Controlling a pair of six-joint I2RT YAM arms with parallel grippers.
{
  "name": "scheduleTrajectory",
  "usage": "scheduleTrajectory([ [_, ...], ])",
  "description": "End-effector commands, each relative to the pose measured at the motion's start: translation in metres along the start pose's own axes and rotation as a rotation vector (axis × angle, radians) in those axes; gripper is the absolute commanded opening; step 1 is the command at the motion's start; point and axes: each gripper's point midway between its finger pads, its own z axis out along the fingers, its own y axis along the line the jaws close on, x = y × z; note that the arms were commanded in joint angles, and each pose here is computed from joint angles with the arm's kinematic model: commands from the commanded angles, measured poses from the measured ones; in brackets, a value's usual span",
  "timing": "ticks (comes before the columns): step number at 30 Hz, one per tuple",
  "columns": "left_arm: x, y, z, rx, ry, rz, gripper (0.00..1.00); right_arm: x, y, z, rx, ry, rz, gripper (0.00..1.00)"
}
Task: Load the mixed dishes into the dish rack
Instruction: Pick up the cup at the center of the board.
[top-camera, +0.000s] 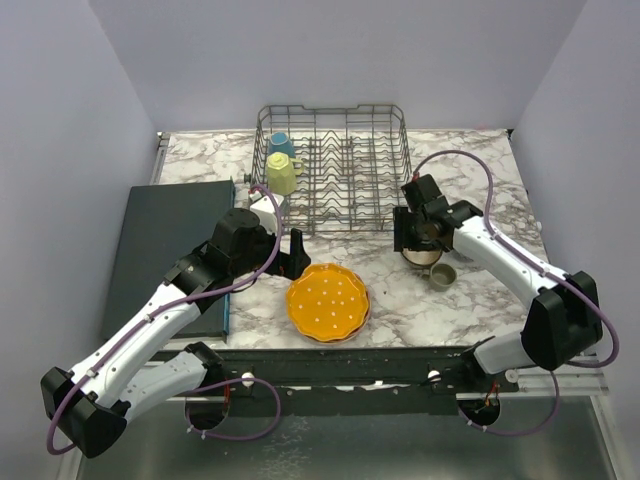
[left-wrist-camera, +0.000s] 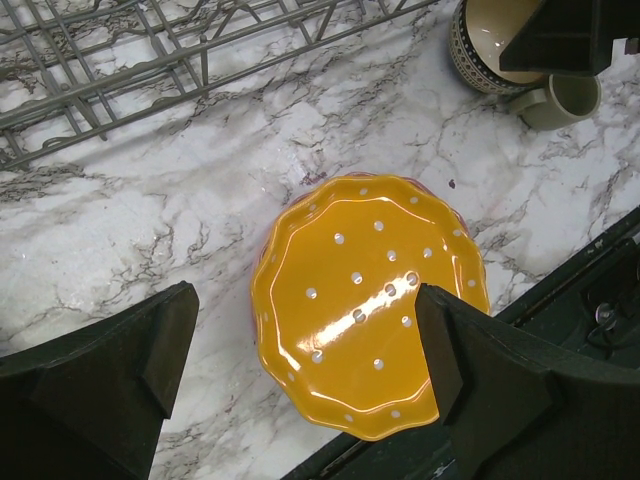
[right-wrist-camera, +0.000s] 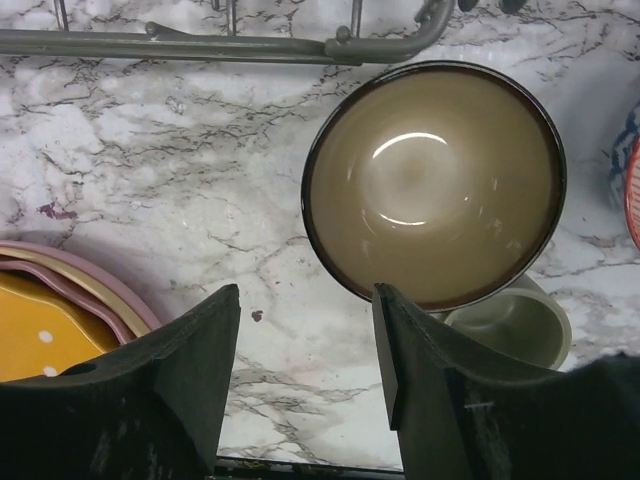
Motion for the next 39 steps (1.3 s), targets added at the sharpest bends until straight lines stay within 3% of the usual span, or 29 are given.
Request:
scheduleTrajectory([
  [1,-0.001,0.004,0.001,-0.022,-0.018,-0.002,0.99,-0.016,0.013,0.005,-0.052,-0.021,-0.008,0.6],
  [18,0.0,0.005,0.0,-0.025,-0.015,0.007,0.99,-0.01,-0.001,0.036,0.063,0.026,-0.033,0.5],
  [30,-0.004,0.005,-0.004,-0.027,-0.033,0.006,0.99,0.002,-0.023,0.003,0.138,0.0,0.059,0.5],
  [39,-0.005,0.001,-0.008,-0.011,-0.043,0.003,0.99,0.034,-0.032,-0.013,0.147,0.06,0.137,0.5],
])
